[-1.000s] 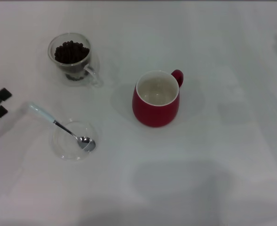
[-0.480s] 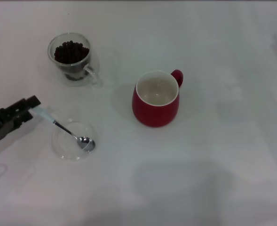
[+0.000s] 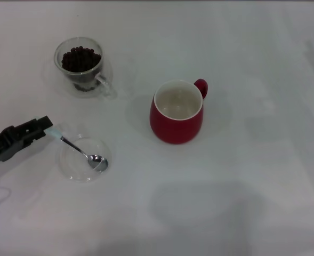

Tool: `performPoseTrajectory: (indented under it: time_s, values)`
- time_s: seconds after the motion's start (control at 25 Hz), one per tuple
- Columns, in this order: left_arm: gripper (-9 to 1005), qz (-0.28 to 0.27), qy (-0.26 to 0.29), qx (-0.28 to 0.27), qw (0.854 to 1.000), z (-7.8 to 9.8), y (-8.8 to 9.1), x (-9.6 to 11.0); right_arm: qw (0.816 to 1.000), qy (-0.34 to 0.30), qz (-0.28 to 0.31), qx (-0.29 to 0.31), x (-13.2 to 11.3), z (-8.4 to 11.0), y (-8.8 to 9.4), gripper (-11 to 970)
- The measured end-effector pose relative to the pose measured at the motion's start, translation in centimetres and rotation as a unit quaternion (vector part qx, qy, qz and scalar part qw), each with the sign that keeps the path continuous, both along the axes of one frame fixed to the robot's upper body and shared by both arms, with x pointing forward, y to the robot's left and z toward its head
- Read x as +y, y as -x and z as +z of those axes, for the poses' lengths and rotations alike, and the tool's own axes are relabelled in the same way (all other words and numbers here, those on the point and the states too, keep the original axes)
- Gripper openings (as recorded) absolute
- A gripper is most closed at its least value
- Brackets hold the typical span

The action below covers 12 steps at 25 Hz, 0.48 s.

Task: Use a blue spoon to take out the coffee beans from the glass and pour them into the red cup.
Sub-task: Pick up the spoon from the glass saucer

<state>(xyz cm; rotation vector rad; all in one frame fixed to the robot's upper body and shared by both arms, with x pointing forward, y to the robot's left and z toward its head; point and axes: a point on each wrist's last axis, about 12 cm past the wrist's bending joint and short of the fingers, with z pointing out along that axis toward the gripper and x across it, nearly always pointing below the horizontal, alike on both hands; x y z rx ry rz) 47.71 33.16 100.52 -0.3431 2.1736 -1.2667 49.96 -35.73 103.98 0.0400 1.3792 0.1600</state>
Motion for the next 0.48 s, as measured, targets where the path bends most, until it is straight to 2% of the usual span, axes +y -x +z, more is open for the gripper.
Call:
performPoseTrajectory:
  time_s: [0.04, 0.48]
  values:
    - [559, -0.001, -0.001, 0.001, 1.0, -0.03, 0.02, -0.01, 1.0, 0.0, 0.0, 0.0, 0.01, 0.0, 0.0, 876]
    - [479, -0.005, -0.007, -0.004, 1.0, 0.07, -0.58, -0.37, 1.0, 0.002, 0.014, 0.008, 0.36, -0.32, 0.31, 876]
